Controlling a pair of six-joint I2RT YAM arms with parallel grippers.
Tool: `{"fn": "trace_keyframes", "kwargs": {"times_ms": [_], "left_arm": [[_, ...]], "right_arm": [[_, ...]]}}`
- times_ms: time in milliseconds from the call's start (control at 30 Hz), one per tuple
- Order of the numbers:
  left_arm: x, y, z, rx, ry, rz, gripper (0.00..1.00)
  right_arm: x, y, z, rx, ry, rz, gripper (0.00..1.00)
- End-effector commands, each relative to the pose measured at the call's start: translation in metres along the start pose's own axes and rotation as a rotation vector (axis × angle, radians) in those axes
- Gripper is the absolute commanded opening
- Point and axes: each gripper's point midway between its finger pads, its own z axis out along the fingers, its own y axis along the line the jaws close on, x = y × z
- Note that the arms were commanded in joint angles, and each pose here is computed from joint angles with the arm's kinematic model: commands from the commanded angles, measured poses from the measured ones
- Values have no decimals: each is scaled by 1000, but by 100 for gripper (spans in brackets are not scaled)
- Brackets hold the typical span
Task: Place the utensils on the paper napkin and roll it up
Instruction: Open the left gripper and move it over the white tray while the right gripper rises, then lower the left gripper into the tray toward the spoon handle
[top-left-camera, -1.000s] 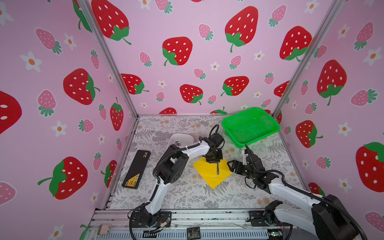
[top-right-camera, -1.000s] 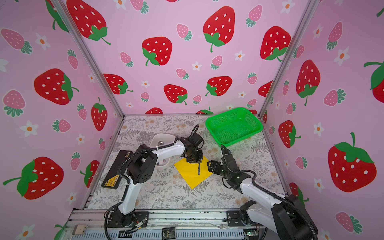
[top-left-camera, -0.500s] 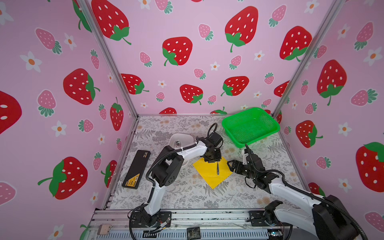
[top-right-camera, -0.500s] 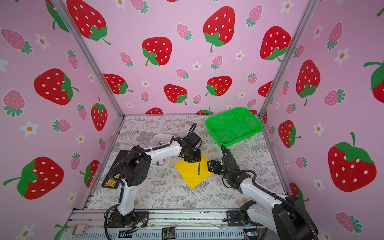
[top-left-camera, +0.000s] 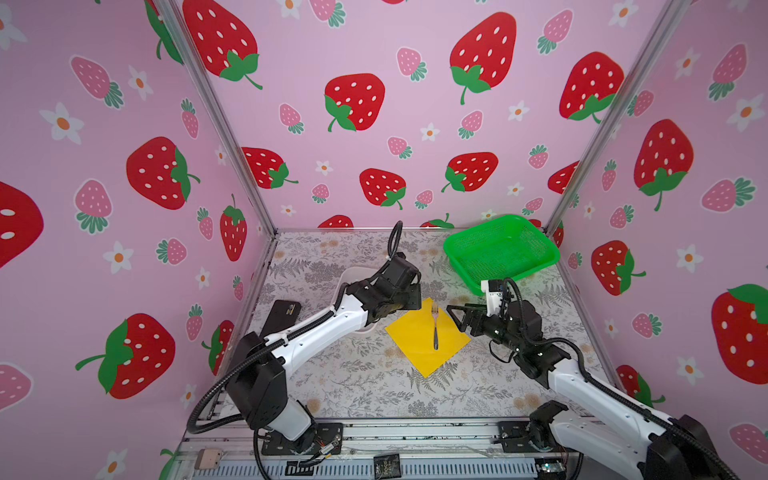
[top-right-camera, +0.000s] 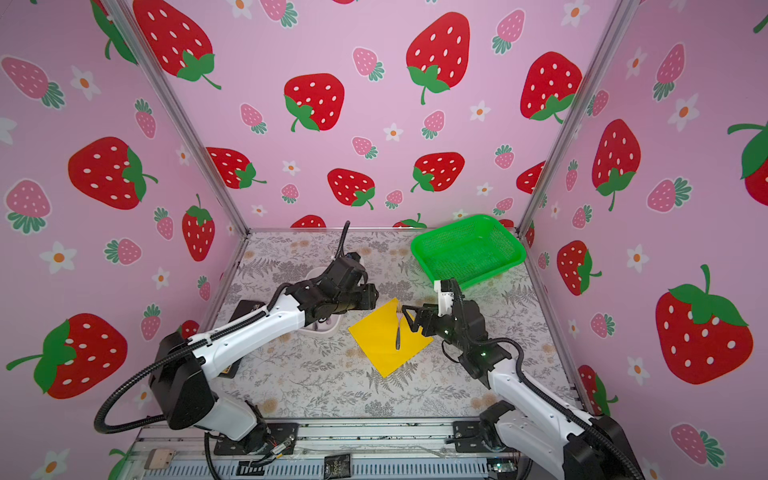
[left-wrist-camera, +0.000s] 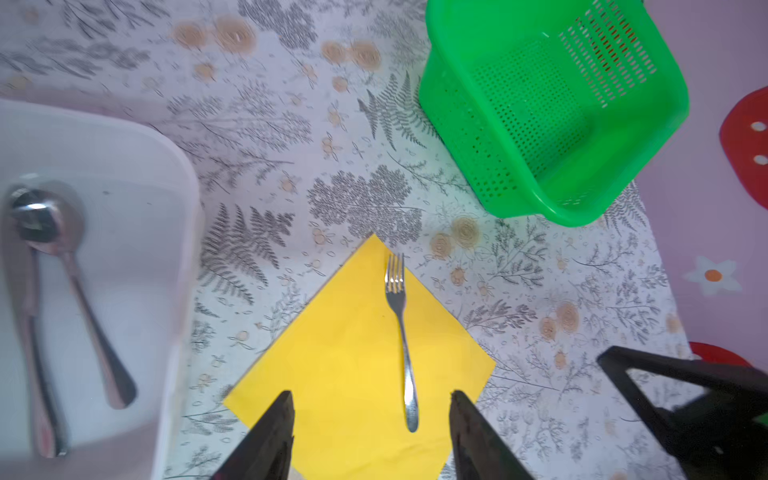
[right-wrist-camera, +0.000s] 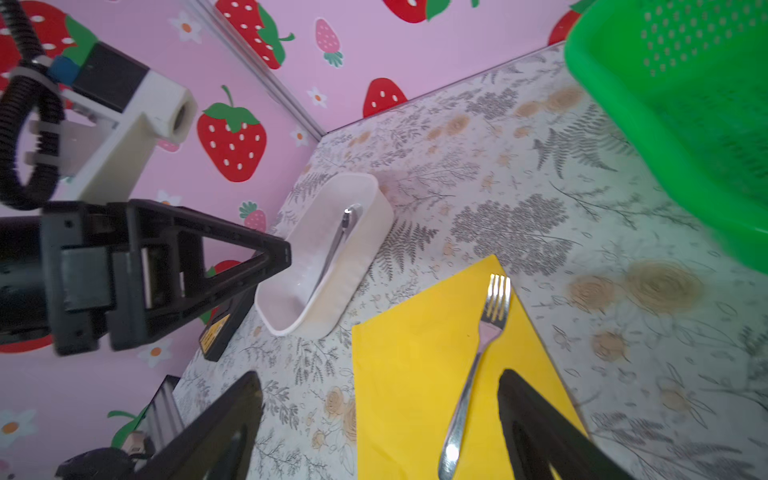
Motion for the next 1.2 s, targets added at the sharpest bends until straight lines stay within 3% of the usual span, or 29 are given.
{"fn": "trace_keyframes", "kwargs": {"times_ms": [0,100,333,467,600,700,833,967,1167], "left_arm": [[-5,54,-4,-151,-40,0,63],[0,91,-8,-200,-16,-63,68],[6,149,-10,-258,53,-186,80],[0,170,-17,-315,15,-220,100],[-6,187,-28,-375,-31,-249,99],[-3,204,-34,-428,-55,-313,99],[-2,202,-27,-279,-33,-399,99],[-9,190,-23,-171,-36,-393,94],[-14,185,-5,-212,87,-364,77]], "right_arm": [[-18,47,12,-166,-4,-122,91],[-9,60,34,-138,58,-189,99],[8,82,80,-54,142,-327,100],[6,86,94,70,124,-449,100],[-6,80,95,164,61,-482,100],[-24,72,88,230,-47,-384,100],[-30,60,78,221,-138,-277,100],[-27,50,91,224,-67,-241,100],[-15,54,109,208,24,-228,100]]}}
